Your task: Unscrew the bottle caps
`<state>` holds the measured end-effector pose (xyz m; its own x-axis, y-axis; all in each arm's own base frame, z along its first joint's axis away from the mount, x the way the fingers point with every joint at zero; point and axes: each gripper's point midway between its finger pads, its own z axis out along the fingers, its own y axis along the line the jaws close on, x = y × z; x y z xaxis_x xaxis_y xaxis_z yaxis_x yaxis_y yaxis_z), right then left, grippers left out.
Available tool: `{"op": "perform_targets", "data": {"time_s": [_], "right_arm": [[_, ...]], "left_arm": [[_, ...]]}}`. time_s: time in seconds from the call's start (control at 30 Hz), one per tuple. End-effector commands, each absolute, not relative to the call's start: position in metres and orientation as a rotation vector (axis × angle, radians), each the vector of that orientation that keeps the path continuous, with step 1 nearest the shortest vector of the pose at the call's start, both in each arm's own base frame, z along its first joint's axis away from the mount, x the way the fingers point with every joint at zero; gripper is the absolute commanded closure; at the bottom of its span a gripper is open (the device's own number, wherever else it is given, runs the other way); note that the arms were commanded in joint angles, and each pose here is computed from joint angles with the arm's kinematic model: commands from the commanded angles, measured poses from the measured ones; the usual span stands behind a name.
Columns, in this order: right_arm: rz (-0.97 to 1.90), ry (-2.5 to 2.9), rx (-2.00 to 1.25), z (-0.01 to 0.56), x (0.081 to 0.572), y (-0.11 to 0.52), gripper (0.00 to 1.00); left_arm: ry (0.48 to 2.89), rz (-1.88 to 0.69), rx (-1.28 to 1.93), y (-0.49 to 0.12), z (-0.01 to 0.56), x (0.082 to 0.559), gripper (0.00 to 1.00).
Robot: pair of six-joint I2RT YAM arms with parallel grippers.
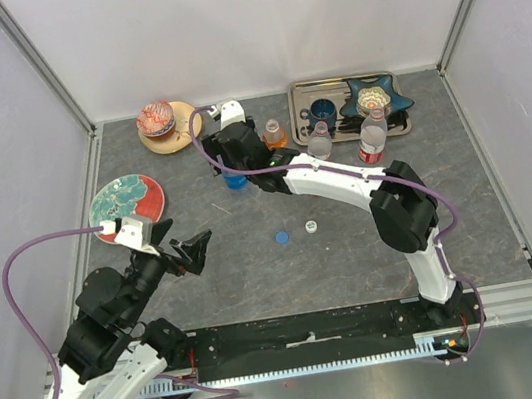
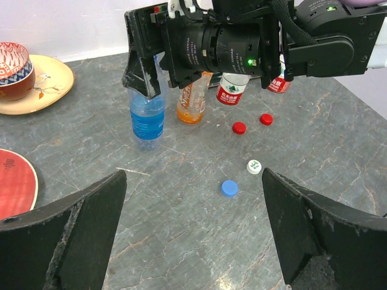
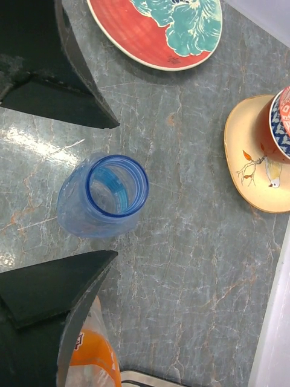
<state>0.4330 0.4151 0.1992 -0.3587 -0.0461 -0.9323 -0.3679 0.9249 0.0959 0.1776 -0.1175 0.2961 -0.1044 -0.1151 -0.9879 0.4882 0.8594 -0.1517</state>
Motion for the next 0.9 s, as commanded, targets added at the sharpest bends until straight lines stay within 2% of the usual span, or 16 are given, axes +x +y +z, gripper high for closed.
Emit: {"op": "perform_targets", "data": {"time_s": [0.0, 0.1, 0.23, 0.33, 0.43, 0.6, 0.7, 0.73, 0.77, 0.83, 0.87], "right_arm": [[0.455, 1.797, -0.245, 0.270, 0.429, 0.418, 0.07], [0.490, 1.750, -0.273, 0.292, 0.420, 0.422, 0.02], [0.535, 1.693, -0.281, 0.327, 0.409, 0.418, 0.02], [0.541, 1.627, -0.235, 0.379, 0.396, 0.394, 0.02], [0.566, 1.497, -0.158, 0.460, 0.361, 0.340, 0.02], [0.518, 1.487, -0.153, 0.455, 0.313, 0.275, 0.02], [0.441, 1.547, -0.151, 0.408, 0.290, 0.235, 0.02], [0.426, 1.535, -0.105, 0.408, 0.280, 0.213, 0.02], [0.387, 1.585, -0.121, 0.375, 0.276, 0.207, 0.02], [0.399, 1.589, -0.094, 0.363, 0.260, 0.187, 0.02], [0.395, 1.631, -0.095, 0.336, 0.255, 0.186, 0.02]], "left_arm": [[1.577, -0.548, 0.282, -0.121, 0.304, 0.179, 0.00], [1.579, -0.551, 0.284, -0.121, 0.304, 0.179, 0.00], [1.576, -0.550, 0.280, -0.121, 0.305, 0.179, 0.00], [1.573, -0.543, 0.282, -0.120, 0.308, 0.179, 0.00], [1.576, -0.533, 0.280, -0.118, 0.311, 0.180, 0.00], [1.605, -0.532, 0.285, -0.128, 0.308, 0.189, 0.00], [1.668, -0.553, 0.256, -0.137, 0.293, 0.198, 0.00], [1.730, -0.554, 0.232, -0.144, 0.281, 0.205, 0.01], [1.754, -0.550, 0.212, -0.145, 0.277, 0.208, 0.01], [1.841, -0.544, 0.158, -0.151, 0.261, 0.216, 0.00], [1.859, -0.525, 0.119, -0.149, 0.259, 0.221, 0.01]]}}
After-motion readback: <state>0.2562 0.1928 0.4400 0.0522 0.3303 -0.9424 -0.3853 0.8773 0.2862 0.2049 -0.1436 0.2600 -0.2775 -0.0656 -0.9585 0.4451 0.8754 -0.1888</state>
